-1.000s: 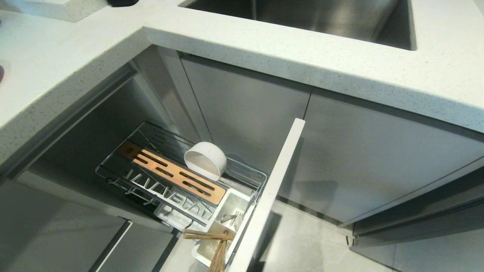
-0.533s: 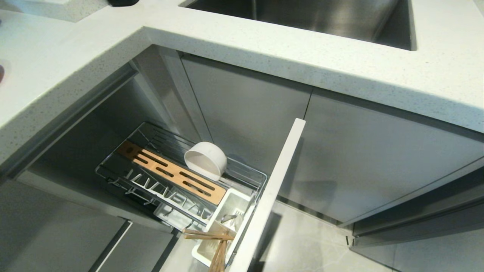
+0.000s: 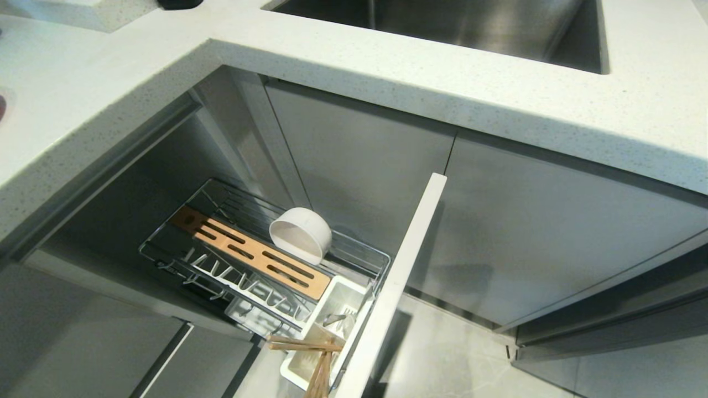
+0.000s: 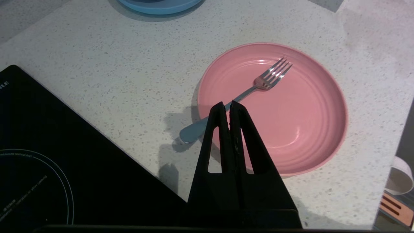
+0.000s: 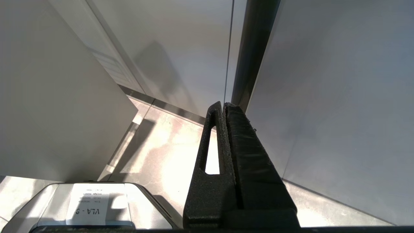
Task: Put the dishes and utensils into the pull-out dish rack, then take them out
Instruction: Pick up the fork and place it in the cupboard
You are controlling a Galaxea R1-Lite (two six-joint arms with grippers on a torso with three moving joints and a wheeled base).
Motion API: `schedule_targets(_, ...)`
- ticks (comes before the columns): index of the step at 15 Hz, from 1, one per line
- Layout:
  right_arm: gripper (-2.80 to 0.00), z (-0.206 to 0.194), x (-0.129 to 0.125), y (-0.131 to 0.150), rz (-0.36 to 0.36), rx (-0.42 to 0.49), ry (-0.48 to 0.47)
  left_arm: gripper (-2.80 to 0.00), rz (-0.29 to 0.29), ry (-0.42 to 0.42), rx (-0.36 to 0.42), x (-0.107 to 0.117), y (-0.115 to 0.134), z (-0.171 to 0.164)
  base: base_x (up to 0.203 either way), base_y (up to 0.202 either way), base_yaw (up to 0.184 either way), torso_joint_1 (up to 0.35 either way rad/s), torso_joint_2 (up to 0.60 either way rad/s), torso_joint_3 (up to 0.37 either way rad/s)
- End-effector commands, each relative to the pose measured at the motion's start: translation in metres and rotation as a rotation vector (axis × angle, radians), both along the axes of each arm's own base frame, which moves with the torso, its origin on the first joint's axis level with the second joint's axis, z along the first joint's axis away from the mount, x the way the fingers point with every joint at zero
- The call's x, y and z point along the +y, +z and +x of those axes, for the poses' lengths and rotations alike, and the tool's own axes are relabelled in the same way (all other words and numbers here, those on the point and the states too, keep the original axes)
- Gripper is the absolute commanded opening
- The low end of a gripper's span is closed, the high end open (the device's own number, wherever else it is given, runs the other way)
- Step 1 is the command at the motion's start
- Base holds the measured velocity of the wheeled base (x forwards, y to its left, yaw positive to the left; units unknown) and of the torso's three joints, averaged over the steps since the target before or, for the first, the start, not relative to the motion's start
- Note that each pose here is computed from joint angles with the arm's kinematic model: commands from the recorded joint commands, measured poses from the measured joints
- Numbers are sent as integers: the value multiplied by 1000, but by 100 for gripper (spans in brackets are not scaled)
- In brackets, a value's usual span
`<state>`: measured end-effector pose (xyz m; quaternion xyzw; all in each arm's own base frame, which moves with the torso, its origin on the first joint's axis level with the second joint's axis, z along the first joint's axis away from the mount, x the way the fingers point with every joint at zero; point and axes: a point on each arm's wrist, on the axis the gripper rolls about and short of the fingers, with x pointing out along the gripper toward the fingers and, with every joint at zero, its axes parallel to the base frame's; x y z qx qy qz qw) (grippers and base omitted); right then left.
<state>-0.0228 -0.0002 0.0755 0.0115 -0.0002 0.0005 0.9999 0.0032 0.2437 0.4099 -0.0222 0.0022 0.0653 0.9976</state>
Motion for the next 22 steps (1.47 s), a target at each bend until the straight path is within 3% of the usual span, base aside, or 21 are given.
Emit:
schedule_targets(1, -280, 0, 0, 0, 0, 2, 0, -280, -8, -28, 0, 16, -10, 4, 0, 0, 0, 0, 0, 0)
schedule_targets(9, -280, 0, 0, 0, 0, 2, 1, -280, 107, -62, 15, 24, -17, 14, 0, 0, 0, 0, 0, 0)
schedule_targets(17, -280, 0, 0, 0, 0, 2, 0, -280, 96, -106, 26, 5, -39, 33, 0, 0, 0, 0, 0, 0)
schedule_targets(18, -280, 0, 0, 0, 0, 2, 1, 0, 85, -103, 32, 4, -42, 37, 0, 0, 0, 0, 0, 0)
schedule_targets(22, -280, 0, 0, 0, 0, 2, 1, 0, 71, -77, 47, 8, -45, 40, 0, 0, 0, 0, 0, 0)
